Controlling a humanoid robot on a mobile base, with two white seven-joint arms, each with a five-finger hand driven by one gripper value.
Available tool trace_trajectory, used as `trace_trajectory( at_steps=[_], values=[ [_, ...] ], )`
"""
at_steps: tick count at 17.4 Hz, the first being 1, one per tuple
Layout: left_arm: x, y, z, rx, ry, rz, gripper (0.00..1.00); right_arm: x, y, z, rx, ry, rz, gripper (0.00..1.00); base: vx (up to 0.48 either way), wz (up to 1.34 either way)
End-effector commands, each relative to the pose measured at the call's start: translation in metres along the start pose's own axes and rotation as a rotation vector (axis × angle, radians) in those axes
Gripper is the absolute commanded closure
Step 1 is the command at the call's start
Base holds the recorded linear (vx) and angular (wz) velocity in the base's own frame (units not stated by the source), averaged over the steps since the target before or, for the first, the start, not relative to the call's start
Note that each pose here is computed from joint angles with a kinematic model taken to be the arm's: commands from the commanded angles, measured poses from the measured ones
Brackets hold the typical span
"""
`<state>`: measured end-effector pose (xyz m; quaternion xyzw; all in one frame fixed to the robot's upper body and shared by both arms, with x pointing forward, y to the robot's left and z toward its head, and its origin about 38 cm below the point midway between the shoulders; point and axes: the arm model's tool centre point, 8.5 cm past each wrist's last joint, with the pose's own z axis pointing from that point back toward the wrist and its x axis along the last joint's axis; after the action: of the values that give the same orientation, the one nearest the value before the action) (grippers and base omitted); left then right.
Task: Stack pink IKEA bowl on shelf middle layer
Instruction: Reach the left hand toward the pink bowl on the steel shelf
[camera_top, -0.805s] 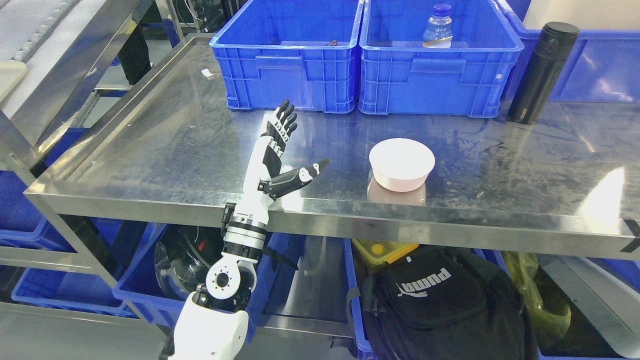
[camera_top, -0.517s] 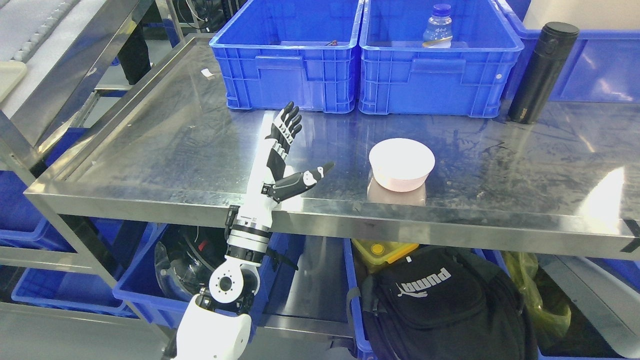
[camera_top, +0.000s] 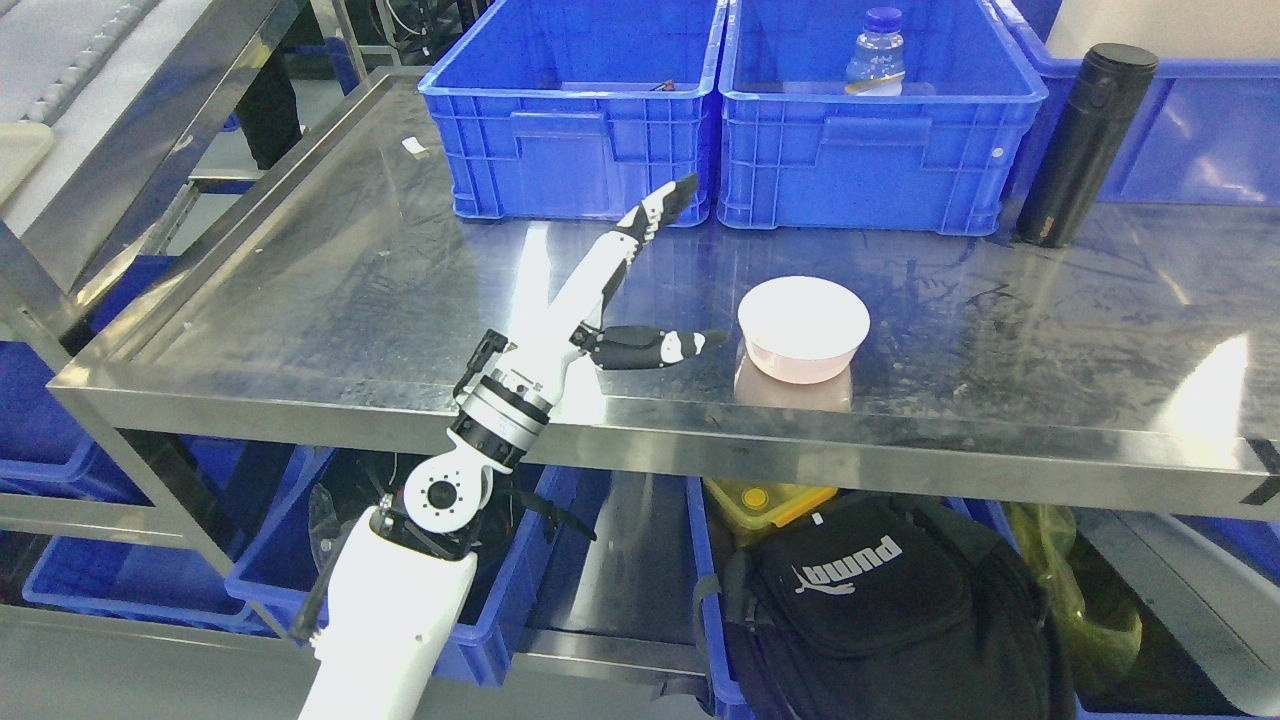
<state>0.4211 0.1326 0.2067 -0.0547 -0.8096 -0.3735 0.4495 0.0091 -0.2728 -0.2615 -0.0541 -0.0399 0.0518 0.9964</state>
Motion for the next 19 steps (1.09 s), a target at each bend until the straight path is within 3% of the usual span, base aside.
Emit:
trace_trajectory(
  at_steps=[1,4,7,10,14,19],
  values=[
    [0.012,0.026,-0.033,-0.302,0.128,-0.463,0.00,-0.009,-0.010,0.000,-0.017,0.006,0.002,0.00,0.000,0.00],
    [0.032,0.017,-0.059,-0.402,0.123,-0.603,0.04,-0.009,-0.010,0.000,-0.017,0.006,0.002,0.00,0.000,0.00],
    [0.047,0.000,-0.075,-0.578,0.142,-0.588,0.00,-0.009,-0.010,0.000,-0.017,0.006,0.002,0.00,0.000,0.00],
    [0.069,-0.023,-0.096,-0.641,0.101,-0.653,0.06,-0.009,-0.010,0.000,-0.017,0.006,0.002,0.00,0.000,0.00],
    [0.087,-0.037,-0.120,-0.655,0.194,-0.683,0.07,-0.009,-0.010,0.000,-0.017,0.006,0.002,0.00,0.000,0.00],
    [0.079,-0.045,-0.116,-0.723,0.263,-0.720,0.23,-0.009,-0.010,0.000,-0.017,0.006,0.002,0.00,0.000,0.00]
  ],
)
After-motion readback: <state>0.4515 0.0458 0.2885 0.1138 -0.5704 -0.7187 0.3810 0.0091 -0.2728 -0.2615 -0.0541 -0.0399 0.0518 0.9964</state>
